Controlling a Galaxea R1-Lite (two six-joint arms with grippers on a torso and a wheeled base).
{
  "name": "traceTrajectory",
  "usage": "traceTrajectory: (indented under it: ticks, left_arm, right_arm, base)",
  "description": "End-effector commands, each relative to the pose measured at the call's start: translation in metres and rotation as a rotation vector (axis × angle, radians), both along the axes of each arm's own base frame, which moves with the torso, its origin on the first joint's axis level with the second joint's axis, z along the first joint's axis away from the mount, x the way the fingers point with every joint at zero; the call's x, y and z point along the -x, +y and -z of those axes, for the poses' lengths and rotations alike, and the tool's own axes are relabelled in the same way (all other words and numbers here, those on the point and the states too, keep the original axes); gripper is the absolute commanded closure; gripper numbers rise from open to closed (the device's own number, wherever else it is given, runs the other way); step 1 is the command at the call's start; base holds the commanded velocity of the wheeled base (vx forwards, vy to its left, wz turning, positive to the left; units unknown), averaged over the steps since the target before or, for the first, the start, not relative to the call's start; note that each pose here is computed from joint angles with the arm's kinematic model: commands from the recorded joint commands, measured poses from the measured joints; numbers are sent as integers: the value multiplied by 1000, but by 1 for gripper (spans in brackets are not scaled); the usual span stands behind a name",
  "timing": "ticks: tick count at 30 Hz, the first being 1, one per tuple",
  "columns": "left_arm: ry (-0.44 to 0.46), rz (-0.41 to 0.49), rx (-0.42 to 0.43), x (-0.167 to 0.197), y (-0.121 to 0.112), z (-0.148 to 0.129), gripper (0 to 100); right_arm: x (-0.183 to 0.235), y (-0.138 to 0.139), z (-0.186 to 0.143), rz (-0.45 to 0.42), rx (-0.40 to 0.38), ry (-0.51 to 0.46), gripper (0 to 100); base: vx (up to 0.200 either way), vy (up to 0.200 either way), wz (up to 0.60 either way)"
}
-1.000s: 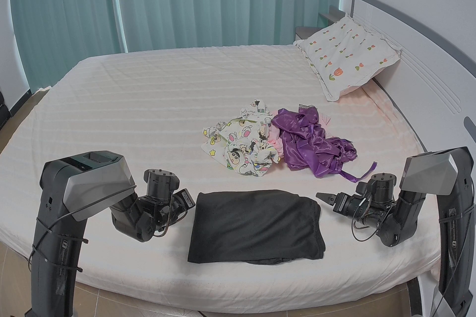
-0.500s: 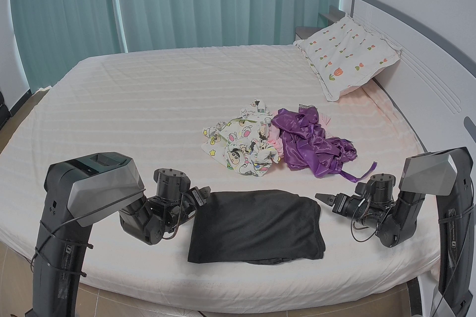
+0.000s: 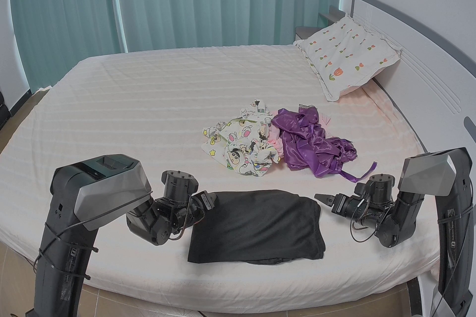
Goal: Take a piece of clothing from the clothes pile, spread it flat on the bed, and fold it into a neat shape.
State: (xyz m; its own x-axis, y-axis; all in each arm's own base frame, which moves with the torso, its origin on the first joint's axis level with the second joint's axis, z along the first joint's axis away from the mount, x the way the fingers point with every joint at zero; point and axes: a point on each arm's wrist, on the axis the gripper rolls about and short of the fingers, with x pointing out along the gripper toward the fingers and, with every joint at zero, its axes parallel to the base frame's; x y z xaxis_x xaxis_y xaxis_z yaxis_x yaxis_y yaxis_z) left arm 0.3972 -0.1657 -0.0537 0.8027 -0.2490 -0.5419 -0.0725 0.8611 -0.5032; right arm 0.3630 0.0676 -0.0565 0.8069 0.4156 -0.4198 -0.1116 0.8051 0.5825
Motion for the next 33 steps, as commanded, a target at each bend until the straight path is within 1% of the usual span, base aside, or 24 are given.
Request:
traceTrajectory:
  ticks: [1,4,6,8,15,25,26,33]
  left_arm:
    - [0,-4,-2,-1,1,4,100]
    - [-11,-20,-4,-3,3,2,100]
    - [-41,-55,-4,-7,7,-1,100]
    - [-52,-74,-9,-7,8,-2,100]
    - [-42,-109,-18,-10,21,1,100]
    - [-27,-121,-24,-11,27,4,100]
    - [-25,-120,-26,-10,27,5,0]
    - [-14,-121,-21,-5,31,2,0]
  right_arm:
    - [0,0,1,0,0,2,0]
    - [1,0,1,-2,1,3,0]
    - [0,0,1,0,1,2,0]
    - [0,0,1,0,0,2,0]
    - [1,0,1,0,1,3,0]
    - [1,0,1,0,1,3,0]
    - [1,0,1,0,0,5,0]
    - [0,0,-2,0,-1,-5,0]
  base:
    - [0,0,0]
    - [0,0,0]
    - [0,0,0]
    - [0,0,0]
    - [0,0,0]
    - [0,0,0]
    - [0,0,0]
    - [0,0,0]
